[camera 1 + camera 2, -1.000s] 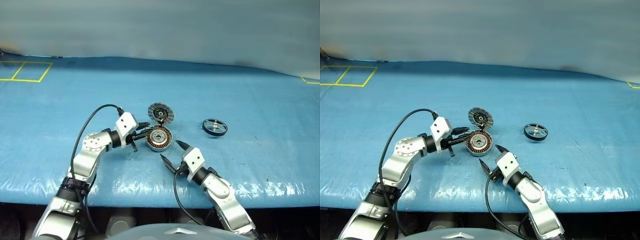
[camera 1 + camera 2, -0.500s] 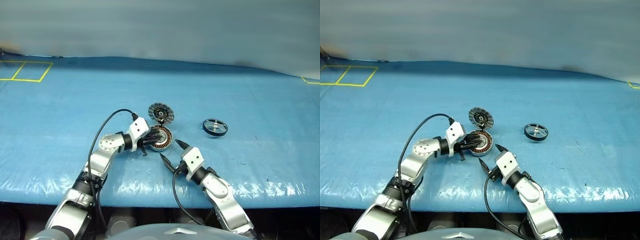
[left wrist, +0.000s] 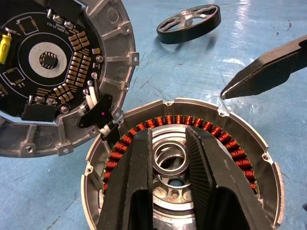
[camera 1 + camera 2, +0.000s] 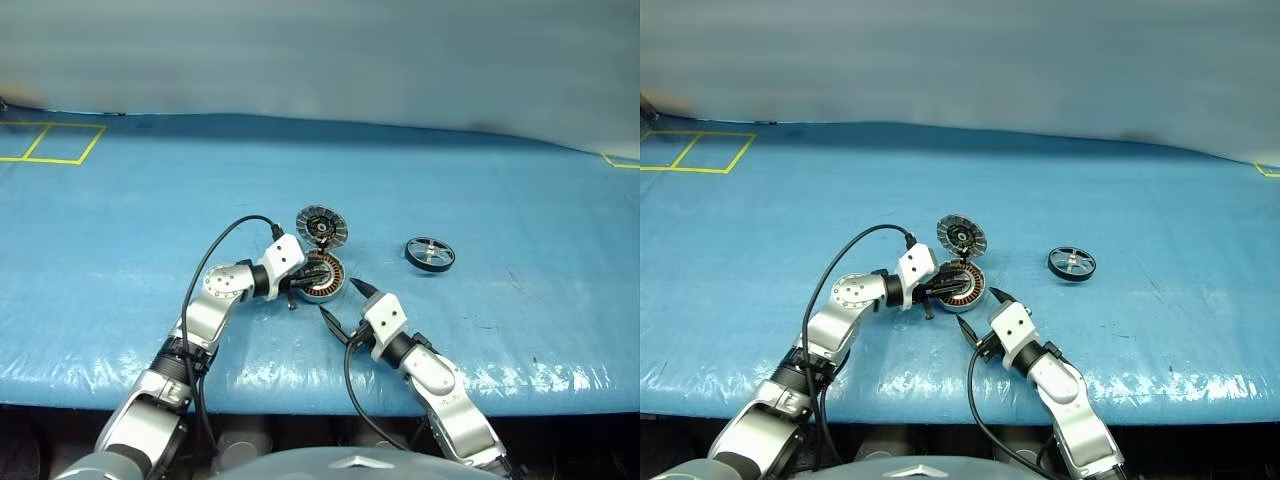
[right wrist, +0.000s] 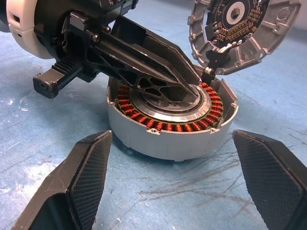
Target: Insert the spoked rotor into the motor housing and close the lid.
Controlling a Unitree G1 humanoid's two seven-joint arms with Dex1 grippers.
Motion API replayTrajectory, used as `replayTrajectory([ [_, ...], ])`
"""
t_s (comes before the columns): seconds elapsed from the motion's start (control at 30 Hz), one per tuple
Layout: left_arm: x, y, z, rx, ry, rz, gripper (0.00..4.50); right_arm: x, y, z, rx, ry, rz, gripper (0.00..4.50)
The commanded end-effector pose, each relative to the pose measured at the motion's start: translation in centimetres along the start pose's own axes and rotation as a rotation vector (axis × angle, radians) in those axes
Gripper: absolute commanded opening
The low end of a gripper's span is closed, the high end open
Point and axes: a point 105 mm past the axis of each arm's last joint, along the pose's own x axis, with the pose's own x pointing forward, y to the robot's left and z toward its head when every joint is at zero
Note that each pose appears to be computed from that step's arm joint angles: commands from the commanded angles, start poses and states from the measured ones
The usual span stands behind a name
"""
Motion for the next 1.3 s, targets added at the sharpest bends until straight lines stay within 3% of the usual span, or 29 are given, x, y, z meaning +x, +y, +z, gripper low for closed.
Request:
replayTrajectory([
  [0.03, -0.1, -0.4, 0.3, 0.013, -0.009, -0.024, 1.41, 0.1, -0.2, 0.7, -0.01, -0.026, -0.009, 4.25],
  [0.3, -1.6, 0.0, 2.6, 0.015, -0.107, 0.042, 4.08, -0.1, -0.9, 1.7, -0.038, -0.048, -0.014, 4.25],
  [0.43, -3.0, -0.1, 4.0, 0.015, -0.176, 0.105, 4.08, 0.0, -1.7, 3.2, -0.045, -0.057, -0.049, 4.25],
  [0.47, -3.5, -0.2, 4.1, 0.007, -0.185, 0.126, 3.87, 0.1, -1.9, 3.7, -0.029, -0.054, -0.045, 4.25],
  [0.57, -4.5, -0.4, 4.1, -0.005, -0.199, 0.172, 3.13, 0.3, -2.1, 5.1, 0.012, -0.047, -0.018, 3.67],
  [0.73, -6.0, -1.0, 2.6, -0.062, -0.224, 0.257, 1.48, 1.1, -2.5, 7.0, -0.011, -0.025, 0.019, 2.02],
  [0.87, -6.8, -2.1, 1.0, -0.124, -0.24, 0.305, 0.14, 1.3, -1.6, 6.6, -0.049, 0.06, 0.104, 0.7],
  [0.93, -7.1, -2.4, 0.8, -0.129, -0.258, 0.319, 0.0, 1.4, -1.5, 6.5, -0.055, 0.088, 0.117, 0.02],
  [1.3, -8.3, -4.8, -2.2, -0.204, -0.277, 0.37, 0.0, 4.1, -1.2, 6.2, -0.055, 0.193, 0.091, 0.02],
])
